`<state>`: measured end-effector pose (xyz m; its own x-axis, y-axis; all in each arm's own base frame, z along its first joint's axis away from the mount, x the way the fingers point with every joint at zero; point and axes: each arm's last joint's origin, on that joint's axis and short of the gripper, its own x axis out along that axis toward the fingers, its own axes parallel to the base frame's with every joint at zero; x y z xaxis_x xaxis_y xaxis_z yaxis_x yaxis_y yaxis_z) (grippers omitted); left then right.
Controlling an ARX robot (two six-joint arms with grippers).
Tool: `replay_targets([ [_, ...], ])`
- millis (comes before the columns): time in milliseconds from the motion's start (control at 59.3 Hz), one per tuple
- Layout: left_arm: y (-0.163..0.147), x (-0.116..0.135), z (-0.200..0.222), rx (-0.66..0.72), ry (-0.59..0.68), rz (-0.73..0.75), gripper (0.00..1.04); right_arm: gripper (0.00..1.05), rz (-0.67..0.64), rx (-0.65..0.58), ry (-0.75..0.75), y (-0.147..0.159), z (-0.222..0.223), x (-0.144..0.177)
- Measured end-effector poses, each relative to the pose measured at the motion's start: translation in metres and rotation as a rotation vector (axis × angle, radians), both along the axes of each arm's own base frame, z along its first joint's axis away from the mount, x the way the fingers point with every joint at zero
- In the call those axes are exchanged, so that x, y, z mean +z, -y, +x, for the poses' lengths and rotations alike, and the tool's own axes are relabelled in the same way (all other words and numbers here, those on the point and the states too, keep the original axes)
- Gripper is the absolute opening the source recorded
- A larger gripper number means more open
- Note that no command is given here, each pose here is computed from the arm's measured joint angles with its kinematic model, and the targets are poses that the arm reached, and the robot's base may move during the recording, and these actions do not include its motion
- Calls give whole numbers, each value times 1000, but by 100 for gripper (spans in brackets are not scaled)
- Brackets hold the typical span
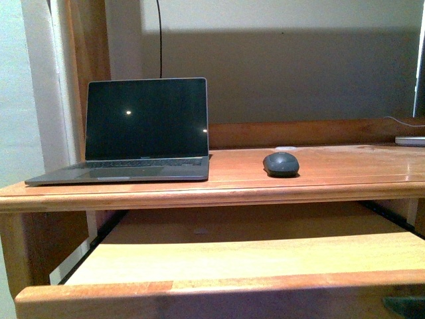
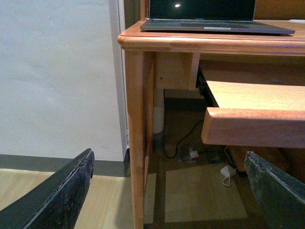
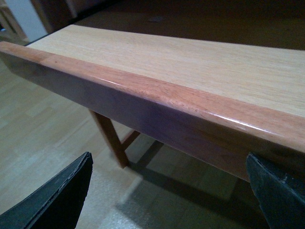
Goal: Place mouse
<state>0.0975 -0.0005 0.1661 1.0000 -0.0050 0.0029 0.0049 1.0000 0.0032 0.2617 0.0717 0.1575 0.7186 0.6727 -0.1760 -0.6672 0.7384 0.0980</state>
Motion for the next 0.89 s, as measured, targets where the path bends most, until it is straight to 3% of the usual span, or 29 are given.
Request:
replay_targets([
  [421,0,0,0,0,0,0,97,97,-72,-296,30,-67,85,8],
  [624,0,0,0,0,0,0,97,97,-87,-369,55,-89,101,14],
  [893,0,0,0,0,0,0,97,97,-86,-414,61,-92,99,13],
])
